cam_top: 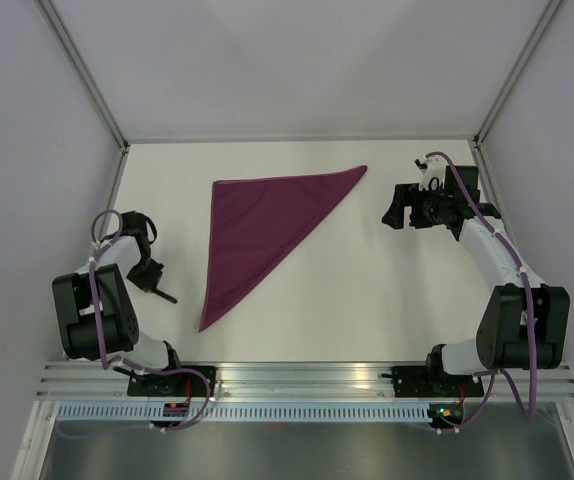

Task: Fold the napkin, place the utensils inside, and roll it up
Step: Grab a utensil with the left arm

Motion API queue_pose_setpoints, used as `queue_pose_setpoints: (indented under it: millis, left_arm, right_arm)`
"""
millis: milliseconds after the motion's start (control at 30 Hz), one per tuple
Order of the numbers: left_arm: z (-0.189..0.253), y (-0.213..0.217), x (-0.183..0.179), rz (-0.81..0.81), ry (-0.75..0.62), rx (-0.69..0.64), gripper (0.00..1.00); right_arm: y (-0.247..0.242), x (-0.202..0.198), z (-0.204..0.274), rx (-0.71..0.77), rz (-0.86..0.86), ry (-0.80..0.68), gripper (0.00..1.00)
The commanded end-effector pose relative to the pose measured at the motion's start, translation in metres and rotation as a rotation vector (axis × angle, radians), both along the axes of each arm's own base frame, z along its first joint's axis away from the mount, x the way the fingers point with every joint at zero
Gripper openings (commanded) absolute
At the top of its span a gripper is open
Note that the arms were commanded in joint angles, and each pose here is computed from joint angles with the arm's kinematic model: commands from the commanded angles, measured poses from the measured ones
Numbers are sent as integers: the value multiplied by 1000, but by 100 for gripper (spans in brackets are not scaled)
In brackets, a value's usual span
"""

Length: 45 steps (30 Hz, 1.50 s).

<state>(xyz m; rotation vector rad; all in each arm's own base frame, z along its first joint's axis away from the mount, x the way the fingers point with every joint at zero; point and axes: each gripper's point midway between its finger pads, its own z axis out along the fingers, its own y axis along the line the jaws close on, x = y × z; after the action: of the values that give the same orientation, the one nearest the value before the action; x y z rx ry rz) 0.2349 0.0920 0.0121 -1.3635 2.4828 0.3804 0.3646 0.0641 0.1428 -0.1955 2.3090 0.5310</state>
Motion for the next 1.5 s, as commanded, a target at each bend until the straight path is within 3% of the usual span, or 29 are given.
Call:
queue_pose_setpoints:
  millis: [0,400,700,1100,1467]
  left_arm:
    - [-20,-7,-4,-39,50,-58,24]
    - [-12,-5,30,-147,-10,-79,2]
    - [10,-9,61,-352,-96,-93,2]
    - [32,-21,81,-436,-182,-144,2]
    - [92,-32,112,-552,-335,-134,2]
  right_arm:
    - [-1,7,12,-1,6,-31,92]
    - [1,6,6,8,16,-12,91]
    - [0,5,7,21,15,-11,91]
    - [3,5,2,37,30,5,91]
    - [2,5,1,31,27,7,91]
